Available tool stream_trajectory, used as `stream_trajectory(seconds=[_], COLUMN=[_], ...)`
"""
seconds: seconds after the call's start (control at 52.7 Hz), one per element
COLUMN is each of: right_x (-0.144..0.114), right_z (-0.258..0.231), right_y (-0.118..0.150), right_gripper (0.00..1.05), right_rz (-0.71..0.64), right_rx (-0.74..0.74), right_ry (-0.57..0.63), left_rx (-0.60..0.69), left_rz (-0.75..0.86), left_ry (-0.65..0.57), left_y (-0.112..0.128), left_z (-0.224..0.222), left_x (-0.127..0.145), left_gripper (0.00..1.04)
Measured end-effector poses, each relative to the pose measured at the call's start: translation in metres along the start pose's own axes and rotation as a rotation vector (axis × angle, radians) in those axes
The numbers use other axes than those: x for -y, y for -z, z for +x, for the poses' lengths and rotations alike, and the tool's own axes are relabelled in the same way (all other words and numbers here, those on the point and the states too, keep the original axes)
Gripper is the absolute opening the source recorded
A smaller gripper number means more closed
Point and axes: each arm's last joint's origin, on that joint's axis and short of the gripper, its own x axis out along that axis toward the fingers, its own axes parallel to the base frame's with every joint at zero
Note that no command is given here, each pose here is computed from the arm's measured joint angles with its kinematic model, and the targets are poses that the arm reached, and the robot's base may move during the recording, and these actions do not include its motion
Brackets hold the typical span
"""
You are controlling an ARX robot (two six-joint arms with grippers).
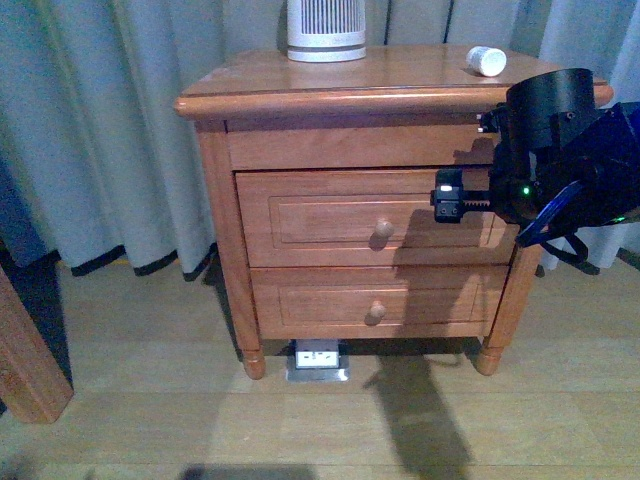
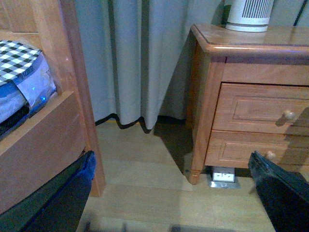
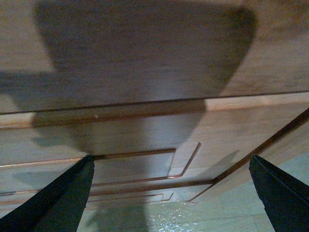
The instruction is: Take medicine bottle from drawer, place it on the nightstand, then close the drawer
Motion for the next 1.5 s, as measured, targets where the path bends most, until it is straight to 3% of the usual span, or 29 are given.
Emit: stream_trajectory(seconds=[0.323, 0.55, 0.778, 0.93, 1.177, 1.348, 1.5], right_x=[0.002, 0.021, 0.067, 0.091, 0.109, 0.115, 0.119], right_z=[-0.021, -0.095, -0.194, -0.270, -0.358, -0.395, -0.395], right_y=[0.000, -0.024, -0.025, -0.016, 0.017, 0.054, 0.072], right_gripper=[0.98, 0.98, 0.98, 0.98, 0.98, 0.98, 0.98], right_rz=[0.031, 0.078, 0.086, 0.068, 0.027, -0.013, -0.023], right_rx=[0.000, 0.078, 0.152, 0.205, 0.294, 0.350, 0.377], right_ry=[-0.011, 0.021, 0.099, 0.141, 0.227, 0.294, 0.287], left_rx=[0.000, 0.000, 0.000, 0.000, 0.000, 0.000, 0.000], left_rz=[0.000, 0.000, 0.000, 0.000, 0.000, 0.000, 0.000], left_ry=[0.000, 0.000, 0.000, 0.000, 0.000, 0.000, 0.000], left_y=[0.000, 0.000, 0.000, 0.000, 0.000, 0.000, 0.000], left_z=[0.000, 0.000, 0.000, 0.000, 0.000, 0.000, 0.000], left_x=[0.000, 0.000, 0.000, 0.000, 0.000, 0.000, 0.000], left_gripper=[0.98, 0.98, 0.98, 0.98, 0.98, 0.98, 0.98])
